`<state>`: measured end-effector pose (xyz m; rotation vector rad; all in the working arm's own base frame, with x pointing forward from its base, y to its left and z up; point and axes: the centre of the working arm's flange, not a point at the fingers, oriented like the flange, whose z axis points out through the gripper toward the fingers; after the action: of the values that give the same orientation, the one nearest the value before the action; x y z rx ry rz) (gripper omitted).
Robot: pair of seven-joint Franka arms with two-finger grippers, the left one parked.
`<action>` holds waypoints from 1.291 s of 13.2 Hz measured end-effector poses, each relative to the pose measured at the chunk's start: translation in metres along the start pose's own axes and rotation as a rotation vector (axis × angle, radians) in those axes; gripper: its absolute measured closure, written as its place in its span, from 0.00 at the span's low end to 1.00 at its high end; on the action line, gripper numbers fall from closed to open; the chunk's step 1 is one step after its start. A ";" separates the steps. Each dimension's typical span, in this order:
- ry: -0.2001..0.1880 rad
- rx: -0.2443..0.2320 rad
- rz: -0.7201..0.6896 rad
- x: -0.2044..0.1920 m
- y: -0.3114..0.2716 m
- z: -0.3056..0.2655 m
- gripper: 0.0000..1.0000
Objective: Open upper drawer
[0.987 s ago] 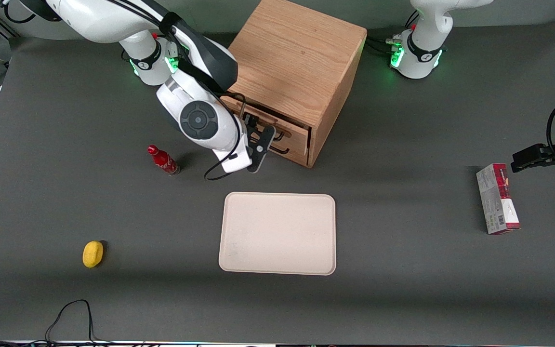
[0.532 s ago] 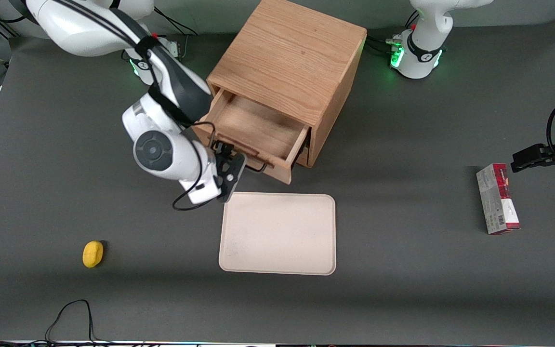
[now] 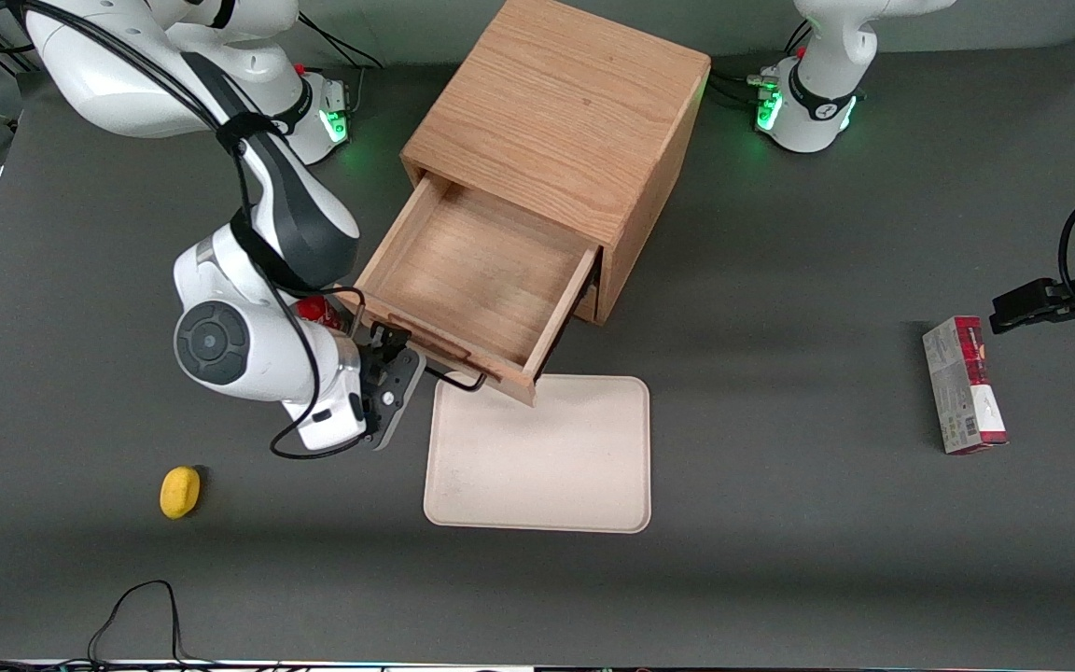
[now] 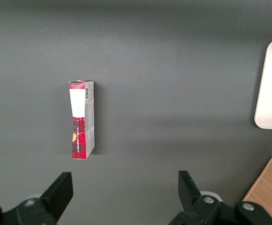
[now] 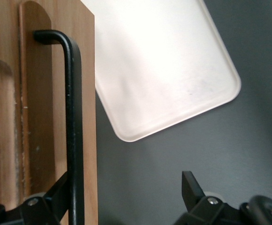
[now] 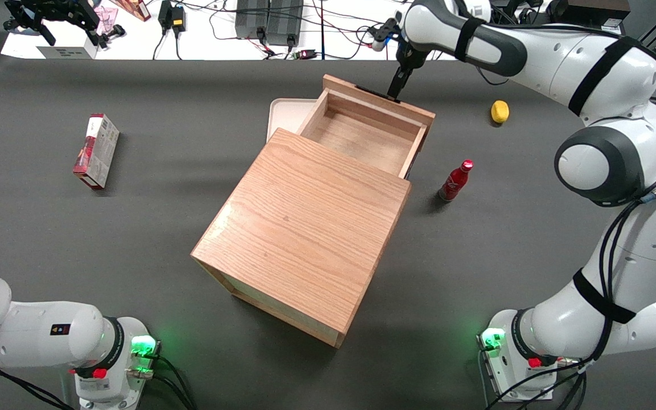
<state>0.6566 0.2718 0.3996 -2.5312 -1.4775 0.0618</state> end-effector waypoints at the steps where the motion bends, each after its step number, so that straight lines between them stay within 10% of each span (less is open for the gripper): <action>1: 0.006 -0.004 0.005 0.000 0.004 -0.002 0.00; 10: 0.061 -0.101 0.056 -0.011 0.002 -0.103 0.00; 17: 0.029 -0.074 0.824 -0.181 -0.005 -0.206 0.00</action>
<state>0.5912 0.0848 0.5896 -2.9930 -0.3456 0.0939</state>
